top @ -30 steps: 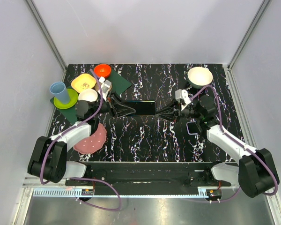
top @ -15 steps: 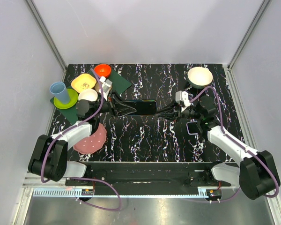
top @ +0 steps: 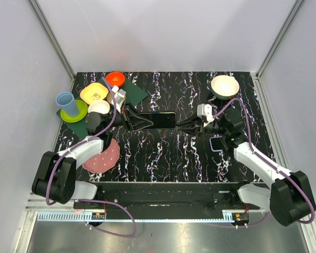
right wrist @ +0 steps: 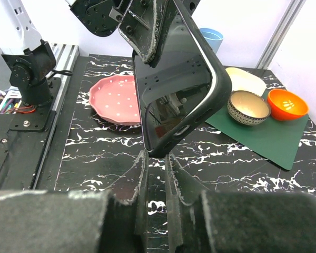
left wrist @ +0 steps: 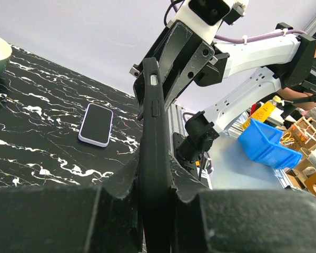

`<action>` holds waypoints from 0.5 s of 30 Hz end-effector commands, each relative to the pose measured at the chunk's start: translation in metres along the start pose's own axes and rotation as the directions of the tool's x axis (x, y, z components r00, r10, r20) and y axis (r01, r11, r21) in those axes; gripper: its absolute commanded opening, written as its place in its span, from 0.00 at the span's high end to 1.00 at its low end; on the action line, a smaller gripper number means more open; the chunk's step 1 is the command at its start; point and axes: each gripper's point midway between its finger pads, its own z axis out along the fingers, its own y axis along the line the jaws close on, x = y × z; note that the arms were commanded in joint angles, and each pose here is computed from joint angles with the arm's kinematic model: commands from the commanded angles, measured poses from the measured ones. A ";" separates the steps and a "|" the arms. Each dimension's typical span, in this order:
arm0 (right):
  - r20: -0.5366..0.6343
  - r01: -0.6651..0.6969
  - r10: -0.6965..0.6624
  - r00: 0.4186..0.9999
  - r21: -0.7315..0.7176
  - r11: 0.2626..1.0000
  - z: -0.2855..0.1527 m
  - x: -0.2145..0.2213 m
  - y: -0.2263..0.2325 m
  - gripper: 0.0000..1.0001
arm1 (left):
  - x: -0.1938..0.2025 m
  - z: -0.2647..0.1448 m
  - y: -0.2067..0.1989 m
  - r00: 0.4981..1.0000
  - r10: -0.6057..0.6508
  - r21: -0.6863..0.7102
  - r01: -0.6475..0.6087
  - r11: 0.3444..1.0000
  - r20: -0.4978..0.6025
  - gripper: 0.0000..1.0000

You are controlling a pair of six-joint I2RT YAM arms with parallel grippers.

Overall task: Take the phone out of the phone case
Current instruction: Remove the phone case from the phone.

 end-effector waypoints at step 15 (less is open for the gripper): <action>-0.025 0.137 -0.135 0.991 0.136 0.981 0.000 0.001 -0.026 1.00 | -0.016 0.016 -0.039 0.989 0.143 0.157 -0.145 0.977 0.021 1.00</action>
